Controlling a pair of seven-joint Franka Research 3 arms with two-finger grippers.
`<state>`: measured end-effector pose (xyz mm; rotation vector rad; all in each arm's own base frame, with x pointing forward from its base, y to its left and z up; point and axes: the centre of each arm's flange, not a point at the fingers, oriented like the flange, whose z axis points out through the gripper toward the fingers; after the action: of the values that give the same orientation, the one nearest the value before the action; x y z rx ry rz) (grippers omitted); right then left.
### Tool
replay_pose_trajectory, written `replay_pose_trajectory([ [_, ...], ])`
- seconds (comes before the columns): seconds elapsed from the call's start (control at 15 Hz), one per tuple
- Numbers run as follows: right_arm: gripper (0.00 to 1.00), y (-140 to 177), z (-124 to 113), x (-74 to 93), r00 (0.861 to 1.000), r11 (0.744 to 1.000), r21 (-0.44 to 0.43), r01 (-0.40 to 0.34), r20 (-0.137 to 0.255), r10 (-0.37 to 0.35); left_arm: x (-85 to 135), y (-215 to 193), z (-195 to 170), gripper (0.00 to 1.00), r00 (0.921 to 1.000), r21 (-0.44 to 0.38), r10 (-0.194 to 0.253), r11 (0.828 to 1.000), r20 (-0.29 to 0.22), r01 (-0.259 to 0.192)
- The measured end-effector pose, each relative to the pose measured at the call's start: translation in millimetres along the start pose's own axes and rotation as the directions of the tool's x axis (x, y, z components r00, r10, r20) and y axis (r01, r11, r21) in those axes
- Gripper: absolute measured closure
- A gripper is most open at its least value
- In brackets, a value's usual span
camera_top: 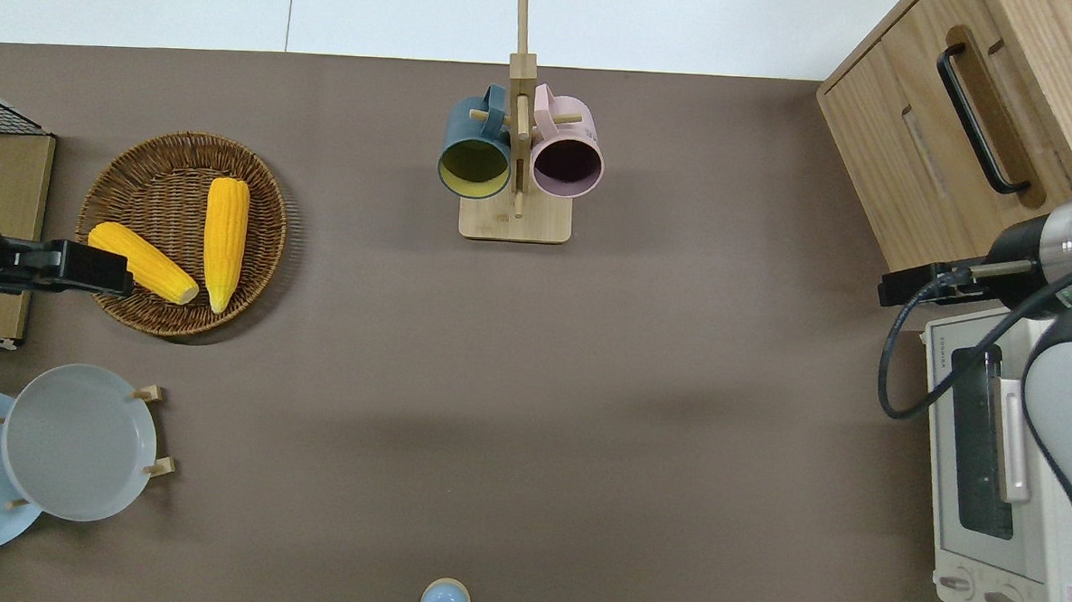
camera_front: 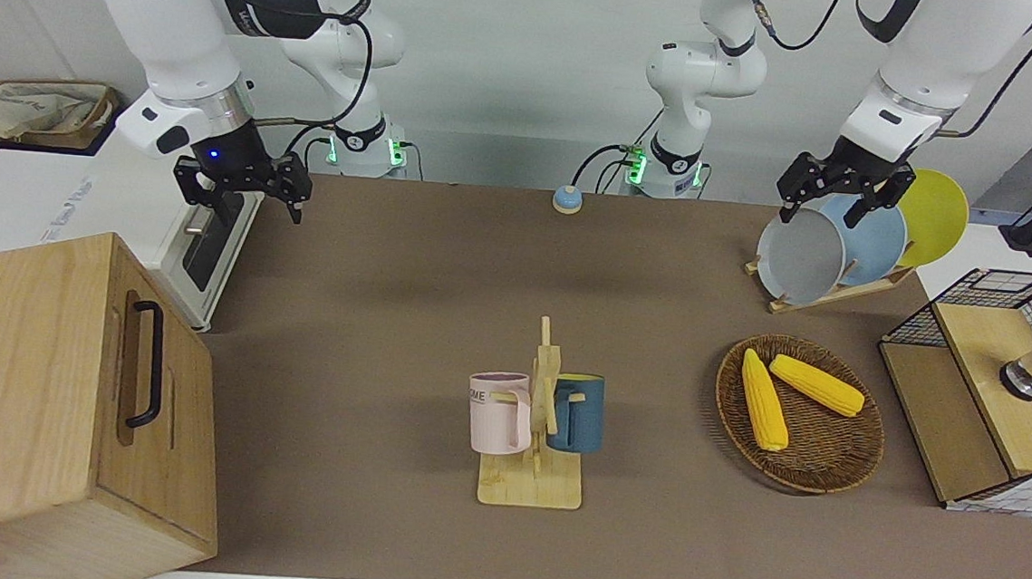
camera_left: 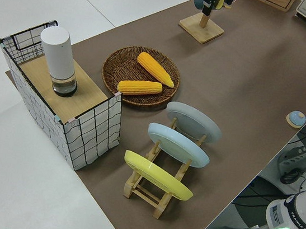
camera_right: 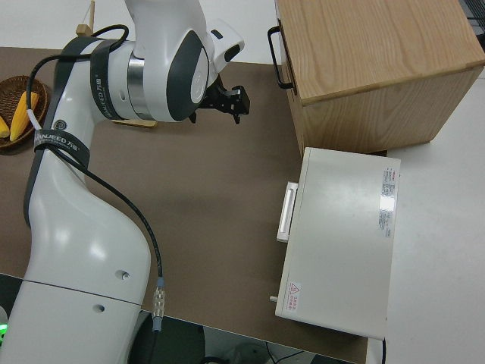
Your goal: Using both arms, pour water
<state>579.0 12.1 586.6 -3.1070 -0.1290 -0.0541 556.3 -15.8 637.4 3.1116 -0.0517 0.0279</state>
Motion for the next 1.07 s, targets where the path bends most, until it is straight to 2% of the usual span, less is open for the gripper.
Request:
replay_pose_trajectory([
  [1.07, 0.0, -0.5, -1.3, 3.5, 1.0, 1.0, -0.004, 0.004, -0.018, -0.004, -0.1, -10.6, 0.5, 0.0, 1.0, 0.028, 0.008, 1.0, 0.002, -0.008],
])
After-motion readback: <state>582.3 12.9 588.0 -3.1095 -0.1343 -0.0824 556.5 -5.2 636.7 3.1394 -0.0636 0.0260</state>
